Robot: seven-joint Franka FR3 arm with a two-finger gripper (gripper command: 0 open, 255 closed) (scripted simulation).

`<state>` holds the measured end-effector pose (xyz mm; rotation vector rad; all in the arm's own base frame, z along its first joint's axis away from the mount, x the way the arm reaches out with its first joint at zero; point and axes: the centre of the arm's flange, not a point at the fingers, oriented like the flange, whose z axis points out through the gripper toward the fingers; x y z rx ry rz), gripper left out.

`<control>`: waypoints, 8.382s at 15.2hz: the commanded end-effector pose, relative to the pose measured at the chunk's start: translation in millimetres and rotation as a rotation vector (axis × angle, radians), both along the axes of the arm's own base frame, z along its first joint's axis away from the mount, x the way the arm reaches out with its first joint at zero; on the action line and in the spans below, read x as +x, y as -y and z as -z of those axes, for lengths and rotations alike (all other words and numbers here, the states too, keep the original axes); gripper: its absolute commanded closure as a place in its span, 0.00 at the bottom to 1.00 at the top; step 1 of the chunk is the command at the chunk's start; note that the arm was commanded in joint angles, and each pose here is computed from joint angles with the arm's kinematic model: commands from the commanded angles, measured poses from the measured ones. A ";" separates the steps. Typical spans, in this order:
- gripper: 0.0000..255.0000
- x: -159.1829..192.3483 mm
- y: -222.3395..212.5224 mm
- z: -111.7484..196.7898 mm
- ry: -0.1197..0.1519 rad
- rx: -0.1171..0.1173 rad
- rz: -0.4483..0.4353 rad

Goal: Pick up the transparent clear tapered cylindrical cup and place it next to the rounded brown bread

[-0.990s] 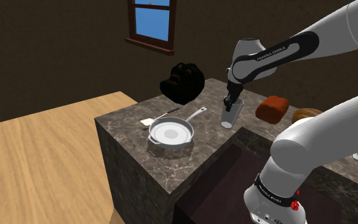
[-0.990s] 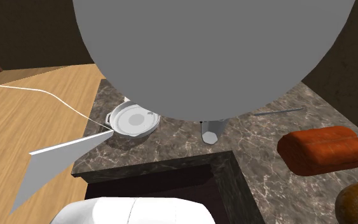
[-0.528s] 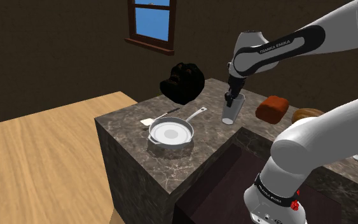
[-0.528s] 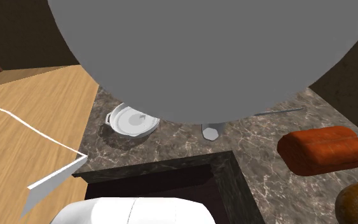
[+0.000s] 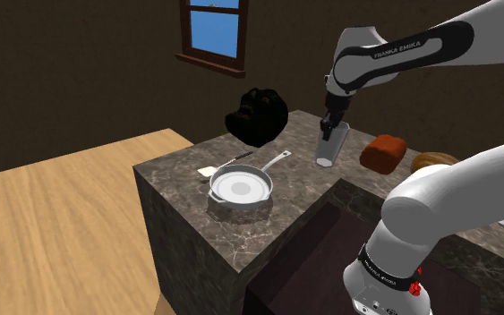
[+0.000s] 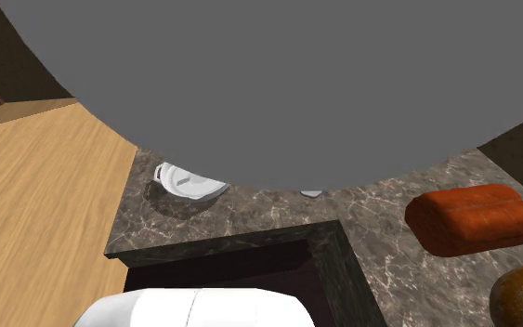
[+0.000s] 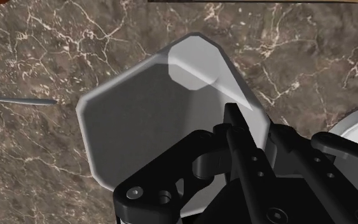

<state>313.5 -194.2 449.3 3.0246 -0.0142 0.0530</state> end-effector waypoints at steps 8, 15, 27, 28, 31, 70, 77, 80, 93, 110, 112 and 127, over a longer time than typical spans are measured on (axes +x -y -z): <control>1.00 0.5 0.0 -46.8 0.000 0.000 0.000; 1.00 0.5 0.0 -83.7 0.000 0.000 0.000; 1.00 0.5 0.0 -147.1 0.000 0.000 0.000; 1.00 0.5 0.0 -152.3 0.000 0.000 0.000; 1.00 0.5 0.0 -168.2 0.000 0.000 0.000; 1.00 -281.3 306.0 -141.9 0.000 0.000 0.000; 1.00 -281.3 306.0 -105.0 0.000 0.000 0.000; 1.00 -281.3 306.0 -89.1 0.000 0.000 0.000; 1.00 -281.3 306.0 -20.5 0.000 0.000 0.000; 1.00 -281.3 305.9 57.4 0.000 0.000 0.000; 1.00 -281.3 305.9 57.4 0.000 0.000 0.000; 0.00 -283.0 300.1 7.8 0.000 0.000 0.000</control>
